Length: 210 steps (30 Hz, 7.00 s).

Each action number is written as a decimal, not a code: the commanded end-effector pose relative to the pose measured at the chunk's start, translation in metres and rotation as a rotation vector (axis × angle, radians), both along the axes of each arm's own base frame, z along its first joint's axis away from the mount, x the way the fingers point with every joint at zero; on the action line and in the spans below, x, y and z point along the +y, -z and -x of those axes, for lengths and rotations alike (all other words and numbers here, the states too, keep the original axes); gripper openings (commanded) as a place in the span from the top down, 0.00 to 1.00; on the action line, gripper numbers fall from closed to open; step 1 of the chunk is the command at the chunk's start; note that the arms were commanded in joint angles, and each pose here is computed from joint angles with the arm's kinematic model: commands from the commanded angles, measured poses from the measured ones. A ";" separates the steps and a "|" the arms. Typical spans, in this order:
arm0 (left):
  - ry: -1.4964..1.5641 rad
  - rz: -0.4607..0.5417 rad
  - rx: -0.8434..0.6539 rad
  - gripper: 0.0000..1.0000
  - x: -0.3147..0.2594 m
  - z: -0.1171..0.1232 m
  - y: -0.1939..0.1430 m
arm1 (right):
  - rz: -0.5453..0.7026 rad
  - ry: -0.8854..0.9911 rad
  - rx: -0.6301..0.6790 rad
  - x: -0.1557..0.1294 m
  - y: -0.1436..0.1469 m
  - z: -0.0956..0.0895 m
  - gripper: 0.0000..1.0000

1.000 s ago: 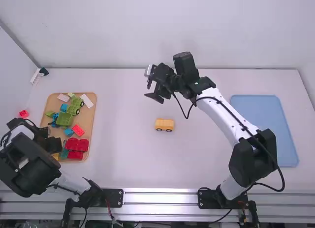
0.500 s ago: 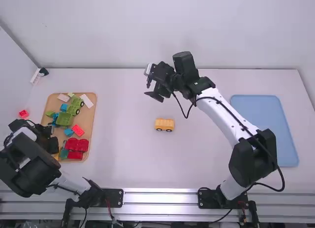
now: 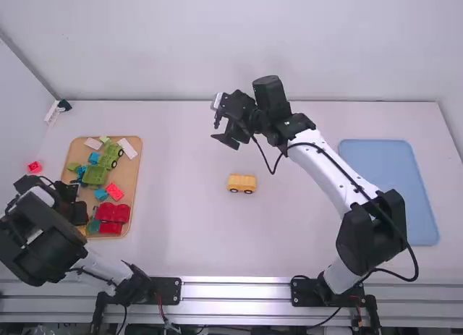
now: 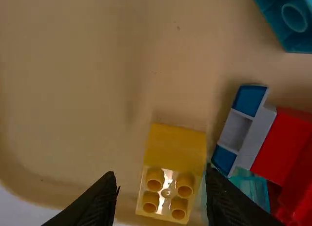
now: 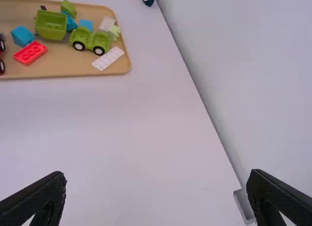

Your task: Assemble lego blocks to make yellow taxi

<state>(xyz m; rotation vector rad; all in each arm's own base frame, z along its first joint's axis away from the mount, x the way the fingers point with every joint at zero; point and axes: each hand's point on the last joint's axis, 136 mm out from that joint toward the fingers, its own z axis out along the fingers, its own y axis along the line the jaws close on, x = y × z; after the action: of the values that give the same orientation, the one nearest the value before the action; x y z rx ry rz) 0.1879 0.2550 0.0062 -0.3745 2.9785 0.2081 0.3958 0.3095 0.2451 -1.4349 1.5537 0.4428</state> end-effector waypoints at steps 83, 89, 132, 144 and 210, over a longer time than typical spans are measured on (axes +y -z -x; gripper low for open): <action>-0.036 0.028 -0.020 0.70 -0.009 0.001 0.014 | -0.042 -0.229 0.108 0.012 -0.009 0.046 0.01; -0.113 0.084 -0.011 0.89 -0.010 -0.013 -0.019 | -0.027 -0.209 0.098 0.010 -0.007 0.042 0.01; 1.662 0.091 -0.093 0.98 -0.370 -0.159 -0.019 | -0.054 -0.077 0.233 -0.097 0.000 0.018 0.01; 1.726 0.079 -0.022 0.81 -0.382 -0.154 0.010 | -0.048 -0.055 0.268 -0.105 0.004 0.020 0.01; 1.604 0.533 -0.868 0.33 -0.376 -0.160 0.012 | -0.249 -0.088 0.305 -0.110 0.086 0.028 0.01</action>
<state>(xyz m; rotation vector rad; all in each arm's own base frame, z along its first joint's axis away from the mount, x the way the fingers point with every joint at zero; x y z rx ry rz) 0.3477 -0.1202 -0.0076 1.4126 1.6423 -0.6873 0.3702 0.1987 0.1564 -1.3176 1.5767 0.8722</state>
